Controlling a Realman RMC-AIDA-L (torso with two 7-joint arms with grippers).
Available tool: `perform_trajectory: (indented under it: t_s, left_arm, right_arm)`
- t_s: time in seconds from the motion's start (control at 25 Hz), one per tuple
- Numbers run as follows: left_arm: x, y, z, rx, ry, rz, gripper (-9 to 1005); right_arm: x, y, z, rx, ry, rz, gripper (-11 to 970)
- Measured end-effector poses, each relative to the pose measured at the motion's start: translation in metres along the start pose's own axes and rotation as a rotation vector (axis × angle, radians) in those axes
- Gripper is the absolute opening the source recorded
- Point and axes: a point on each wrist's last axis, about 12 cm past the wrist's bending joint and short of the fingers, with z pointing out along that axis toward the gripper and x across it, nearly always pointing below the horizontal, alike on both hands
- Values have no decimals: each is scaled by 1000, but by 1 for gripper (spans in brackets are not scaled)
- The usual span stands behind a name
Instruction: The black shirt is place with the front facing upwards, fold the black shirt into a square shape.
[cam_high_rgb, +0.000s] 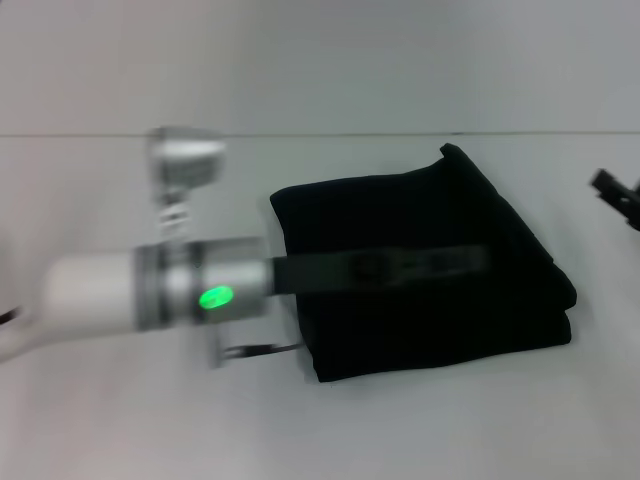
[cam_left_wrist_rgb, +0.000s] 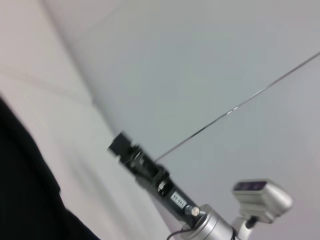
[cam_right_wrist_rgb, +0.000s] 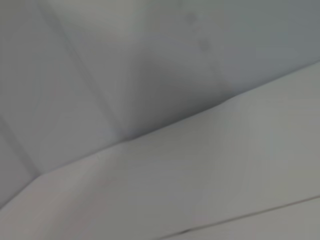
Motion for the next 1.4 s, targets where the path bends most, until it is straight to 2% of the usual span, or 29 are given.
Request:
perform_trajectory:
  t_s: [0.12,0.28,0.36,0.4,0.44,0.6,0.8,0.84,0.88,1.0,1.12,1.4]
  left_arm:
    - [13,3,-42,9,-113,154,735]
    - [28,9,-84,-59,-175,252,776]
    - [33,12,-95,-83,-163,279,771]
    - [35,13,-98,-90,-156,285,768]
    - [38,14,-101,-96,-144,291,766]
    - [44,15,-105,-101,-95,310,775]
    - [48,15,-107,-98,-65,339,773]
    - [49,15,-108,-102,-65,344,773]
    - [49,15,-108,-102,-65,344,772]
    - [49,15,-109,-104,-65,347,771]
    - [49,15,-110,-105,-63,346,770]
    - [53,15,-110,-103,-64,339,768]
  right_arm:
    - [-17,11,13,-109,91,-20,835]
    - [-61,29,32,-207,217,-55,835]
    - [-85,42,44,-223,297,-71,835]
    - [-107,59,56,-223,395,-99,835]
    - [-107,59,56,-223,395,-99,835]
    - [-133,98,79,-175,579,-213,835]
    - [-132,149,103,-65,797,-419,835]
    - [-126,165,111,-5,850,-515,835]
    - [-126,165,111,-5,850,-515,835]
    - [-114,180,118,44,890,-620,835]
    - [-106,183,122,55,887,-643,835]
    - [-91,171,128,80,877,-638,835]
